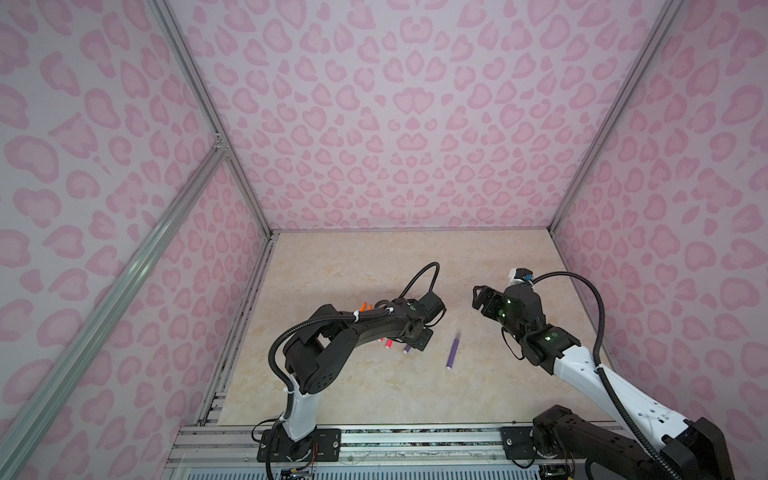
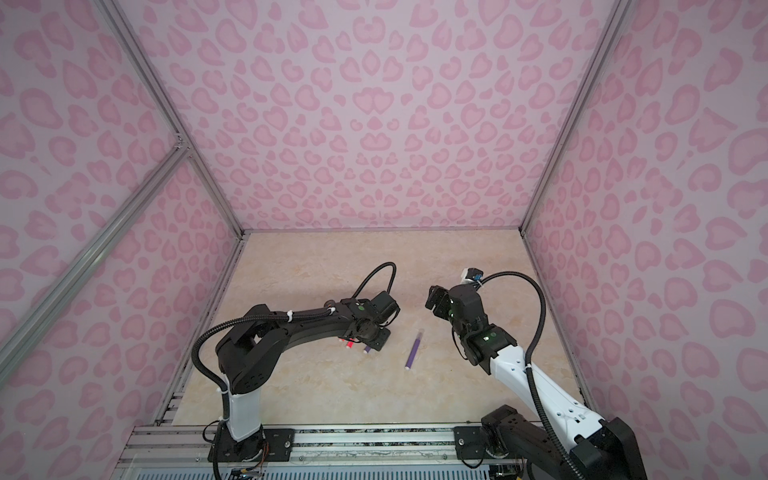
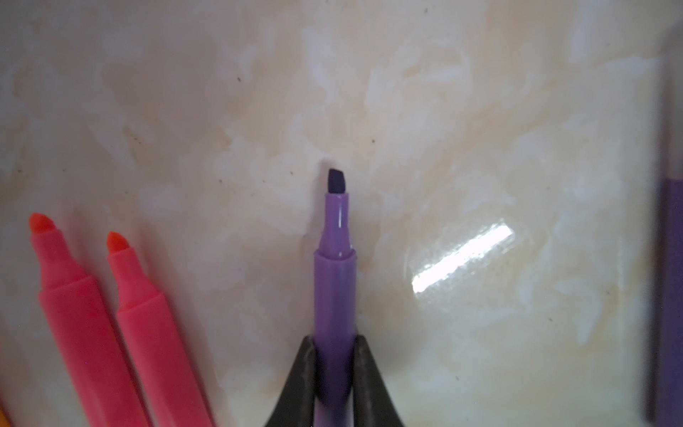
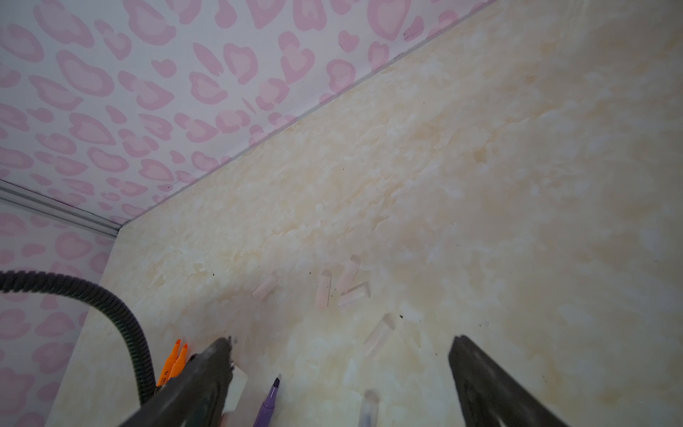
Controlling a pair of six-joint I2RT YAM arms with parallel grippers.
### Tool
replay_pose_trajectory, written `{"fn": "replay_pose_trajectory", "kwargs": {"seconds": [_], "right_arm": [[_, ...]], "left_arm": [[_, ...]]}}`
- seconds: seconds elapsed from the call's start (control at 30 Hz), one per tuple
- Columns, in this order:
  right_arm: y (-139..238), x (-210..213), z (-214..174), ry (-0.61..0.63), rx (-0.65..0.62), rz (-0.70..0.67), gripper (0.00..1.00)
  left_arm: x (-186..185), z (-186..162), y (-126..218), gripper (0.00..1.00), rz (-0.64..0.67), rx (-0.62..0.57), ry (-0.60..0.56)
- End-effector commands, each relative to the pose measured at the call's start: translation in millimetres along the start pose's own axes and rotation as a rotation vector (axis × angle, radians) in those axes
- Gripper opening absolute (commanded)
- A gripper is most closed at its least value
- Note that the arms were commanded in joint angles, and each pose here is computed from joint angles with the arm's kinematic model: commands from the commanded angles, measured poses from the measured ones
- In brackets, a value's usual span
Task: Insert the pens into the pen caps
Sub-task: 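Lift the purple marker upright with the left gripper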
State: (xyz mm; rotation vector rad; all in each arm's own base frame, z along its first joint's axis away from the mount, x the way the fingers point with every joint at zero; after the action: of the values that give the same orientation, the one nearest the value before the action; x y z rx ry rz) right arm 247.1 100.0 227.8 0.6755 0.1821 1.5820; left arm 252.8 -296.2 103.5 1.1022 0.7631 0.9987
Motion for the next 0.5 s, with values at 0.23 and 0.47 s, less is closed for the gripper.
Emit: {"fn": "replay_pose_trajectory", "kwargs": {"seconds": [0.23,0.47], "right_arm": [[12.2,40.2,-19.2,-0.083,-0.076,0.126,0.92],[25.6,86.1,-39.6,-0.096,-0.096,0.304,0.86]], "left_arm": [[20.0,0.0,52.1,0.04,-0.094,-0.19,0.077],[33.0,-11.0,104.8,0.04,-0.214,-0.44,0.107]]}}
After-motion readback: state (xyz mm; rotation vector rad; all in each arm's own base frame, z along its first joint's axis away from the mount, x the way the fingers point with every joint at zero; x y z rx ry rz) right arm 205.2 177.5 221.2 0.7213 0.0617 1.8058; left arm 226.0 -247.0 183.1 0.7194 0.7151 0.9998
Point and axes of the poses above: each gripper's point midway between its finger pads, its own y axis back along the fingers, its own x axis along the line the jaws close on, z = x × y, the point moved 9 cm from there along y, back along the fingers, and after that the axes turned 12 degrees about y, right-handed, at the moved point
